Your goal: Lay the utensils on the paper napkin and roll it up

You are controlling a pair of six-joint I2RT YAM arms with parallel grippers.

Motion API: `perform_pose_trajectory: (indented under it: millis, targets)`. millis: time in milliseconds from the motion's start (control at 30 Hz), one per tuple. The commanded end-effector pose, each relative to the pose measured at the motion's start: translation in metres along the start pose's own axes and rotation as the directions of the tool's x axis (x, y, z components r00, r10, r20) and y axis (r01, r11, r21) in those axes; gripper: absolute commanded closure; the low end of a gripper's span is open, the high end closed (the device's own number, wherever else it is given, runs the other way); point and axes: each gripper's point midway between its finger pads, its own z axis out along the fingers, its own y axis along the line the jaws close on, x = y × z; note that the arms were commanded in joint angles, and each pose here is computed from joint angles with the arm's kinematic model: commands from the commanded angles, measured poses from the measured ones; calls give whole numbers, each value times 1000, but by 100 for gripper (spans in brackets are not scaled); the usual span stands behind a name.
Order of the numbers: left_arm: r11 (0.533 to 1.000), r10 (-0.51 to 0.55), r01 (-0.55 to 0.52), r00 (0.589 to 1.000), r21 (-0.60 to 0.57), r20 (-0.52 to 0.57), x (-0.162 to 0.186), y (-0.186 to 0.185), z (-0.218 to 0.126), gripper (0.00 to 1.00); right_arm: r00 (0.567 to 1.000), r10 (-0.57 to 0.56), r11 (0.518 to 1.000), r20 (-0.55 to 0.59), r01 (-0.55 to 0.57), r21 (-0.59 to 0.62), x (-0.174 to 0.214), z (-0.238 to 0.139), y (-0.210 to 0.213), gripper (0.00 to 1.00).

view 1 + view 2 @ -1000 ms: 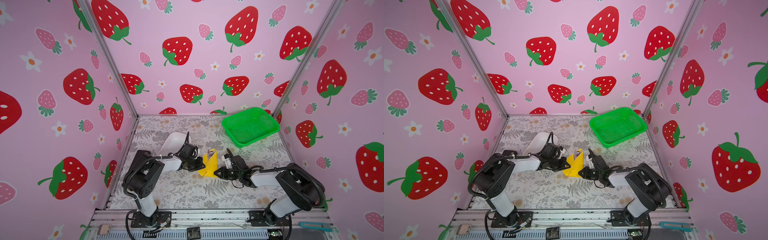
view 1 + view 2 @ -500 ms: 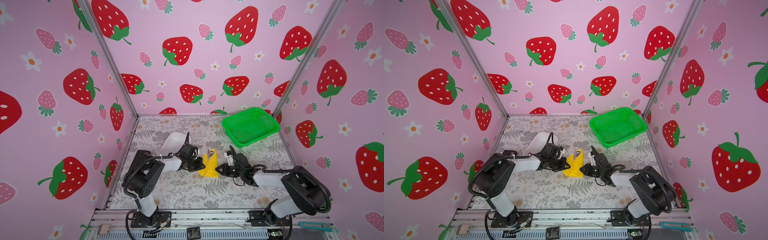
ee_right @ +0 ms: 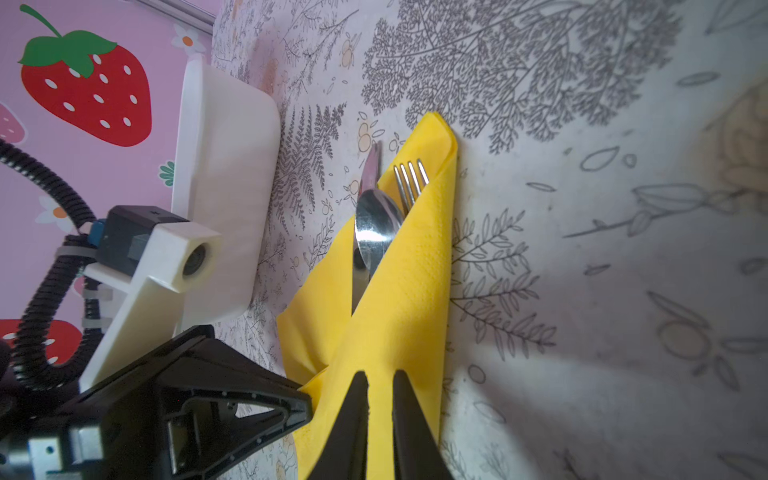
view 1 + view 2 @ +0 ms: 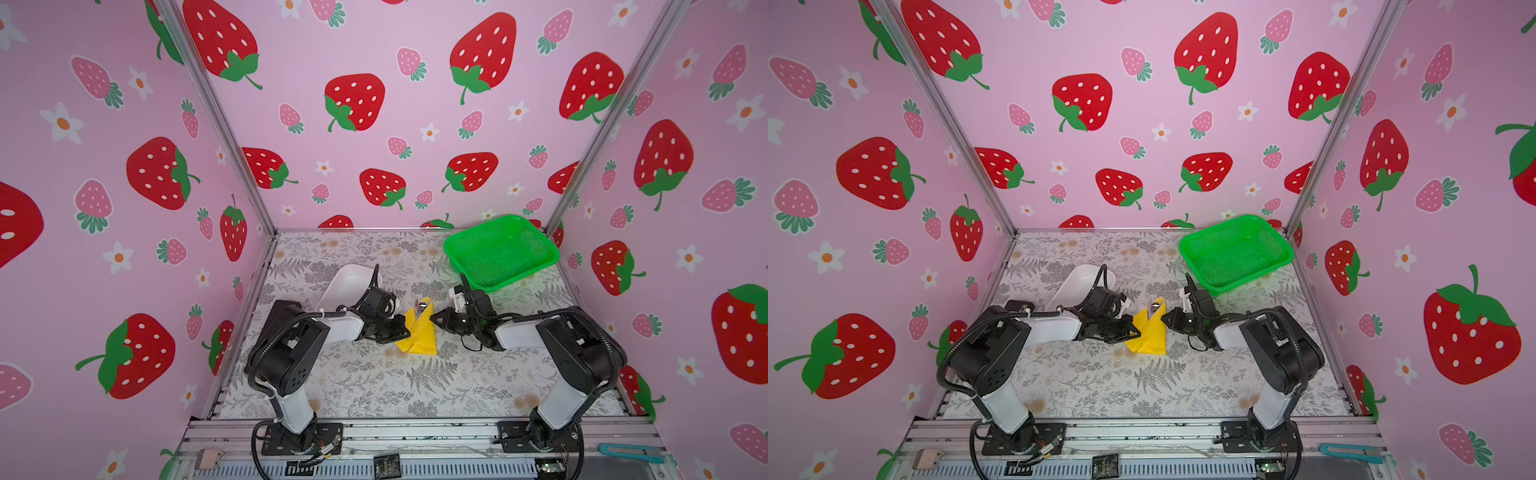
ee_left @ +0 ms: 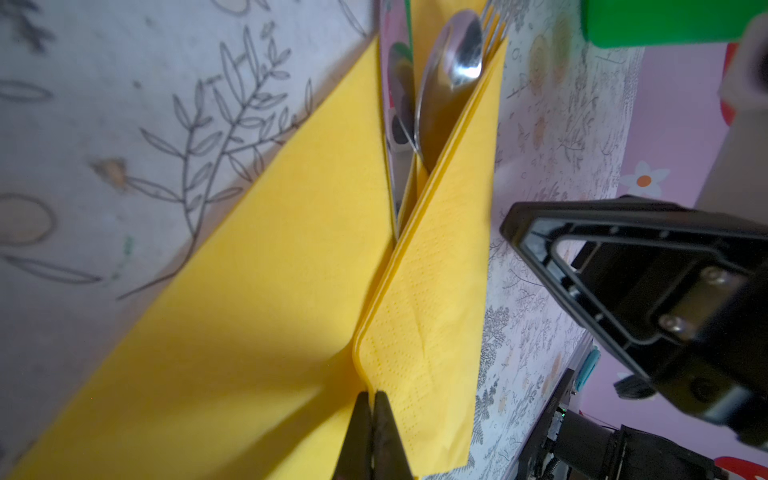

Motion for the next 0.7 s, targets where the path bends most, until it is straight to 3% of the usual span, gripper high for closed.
perform_pose_trajectory:
  millis: [0, 200, 433, 667]
  targets:
    - [1000, 4, -4, 1000, -10, 1, -7, -1, 1, 100, 1000, 14, 1000, 0, -14, -6, -2, 4, -2, 85]
    - [1000, 7, -7, 1000, -8, 6, -8, -1, 0, 100, 1000, 28, 999, 0, -28, 17, -1, 4, -10, 85]
    - [1000, 9, -9, 1000, -4, 10, -9, -3, -1, 100, 999, -1, 1000, 54, 1, -6, -27, -2, 8, 85]
    - [1000, 9, -9, 1000, 6, 13, -12, -6, -2, 100, 998, 8, 1000, 68, -9, 12, -44, 15, 3, 85]
